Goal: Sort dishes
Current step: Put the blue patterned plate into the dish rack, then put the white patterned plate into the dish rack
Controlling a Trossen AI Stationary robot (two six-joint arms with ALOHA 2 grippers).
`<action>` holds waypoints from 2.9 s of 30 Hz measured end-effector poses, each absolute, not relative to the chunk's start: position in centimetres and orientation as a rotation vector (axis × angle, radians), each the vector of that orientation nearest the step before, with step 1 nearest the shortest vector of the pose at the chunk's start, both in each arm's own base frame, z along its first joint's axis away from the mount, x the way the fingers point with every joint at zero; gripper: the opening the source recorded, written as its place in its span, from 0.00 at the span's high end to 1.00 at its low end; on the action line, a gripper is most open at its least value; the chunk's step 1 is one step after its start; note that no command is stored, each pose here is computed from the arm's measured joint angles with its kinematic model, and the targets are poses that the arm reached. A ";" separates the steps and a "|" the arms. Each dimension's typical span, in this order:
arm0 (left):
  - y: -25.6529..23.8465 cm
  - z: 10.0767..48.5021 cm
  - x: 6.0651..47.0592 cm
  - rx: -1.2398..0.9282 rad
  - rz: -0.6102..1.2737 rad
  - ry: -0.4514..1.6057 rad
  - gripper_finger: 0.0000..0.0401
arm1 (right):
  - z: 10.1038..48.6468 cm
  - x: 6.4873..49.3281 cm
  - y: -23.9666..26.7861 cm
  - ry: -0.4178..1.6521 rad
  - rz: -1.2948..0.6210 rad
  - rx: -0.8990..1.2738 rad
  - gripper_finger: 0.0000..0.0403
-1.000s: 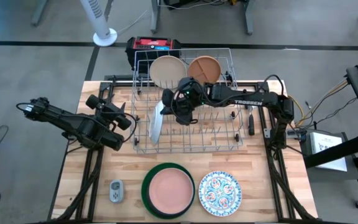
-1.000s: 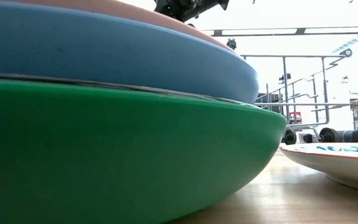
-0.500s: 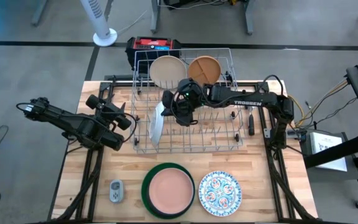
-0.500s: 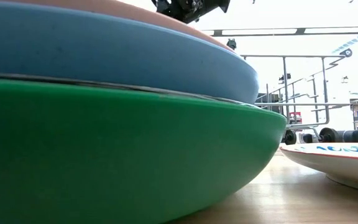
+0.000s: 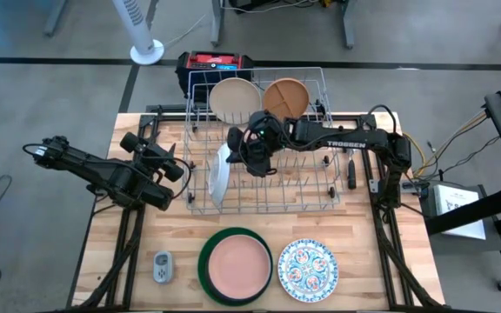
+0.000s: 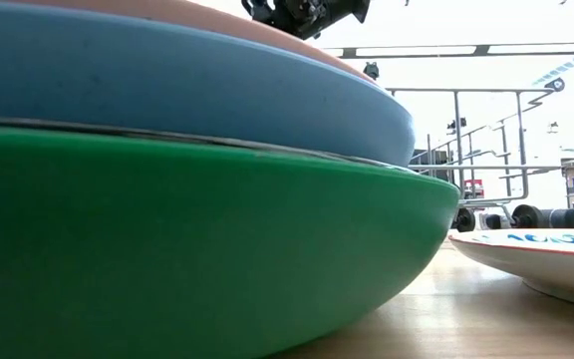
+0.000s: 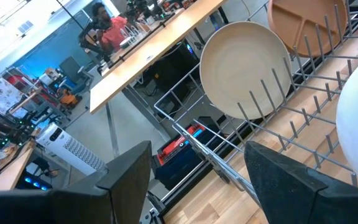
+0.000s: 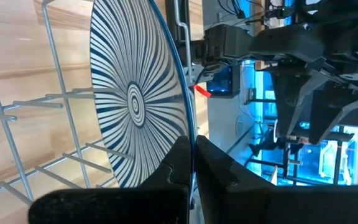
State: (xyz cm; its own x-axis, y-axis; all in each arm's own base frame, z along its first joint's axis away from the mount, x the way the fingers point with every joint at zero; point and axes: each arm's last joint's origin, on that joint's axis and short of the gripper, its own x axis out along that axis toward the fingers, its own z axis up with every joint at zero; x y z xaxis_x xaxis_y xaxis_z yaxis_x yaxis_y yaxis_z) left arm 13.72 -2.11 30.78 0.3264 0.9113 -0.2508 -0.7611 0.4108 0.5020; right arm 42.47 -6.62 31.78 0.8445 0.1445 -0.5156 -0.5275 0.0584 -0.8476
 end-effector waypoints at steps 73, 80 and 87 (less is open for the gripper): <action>-2.4 30.4 14.3 0.302 1.058 0.626 0.38 | 41.7 33.5 -4.5 0.427 0.169 -0.845 0.61; -2.6 30.3 14.6 0.282 1.022 0.662 0.38 | 41.8 29.6 -3.1 0.615 0.212 -0.569 0.65; -3.2 30.2 15.8 0.115 0.925 0.675 0.38 | 39.4 28.1 -0.2 0.774 0.312 -0.468 0.69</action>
State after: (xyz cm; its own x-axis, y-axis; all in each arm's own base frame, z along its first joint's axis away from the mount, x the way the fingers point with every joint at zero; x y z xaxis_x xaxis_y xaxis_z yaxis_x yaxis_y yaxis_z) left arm 15.83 -3.22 30.17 0.4141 0.7684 -0.4879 -0.6992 0.6117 0.3701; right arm 28.09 -0.22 39.37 0.6773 0.0990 -0.7290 -0.4347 0.8533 -0.2880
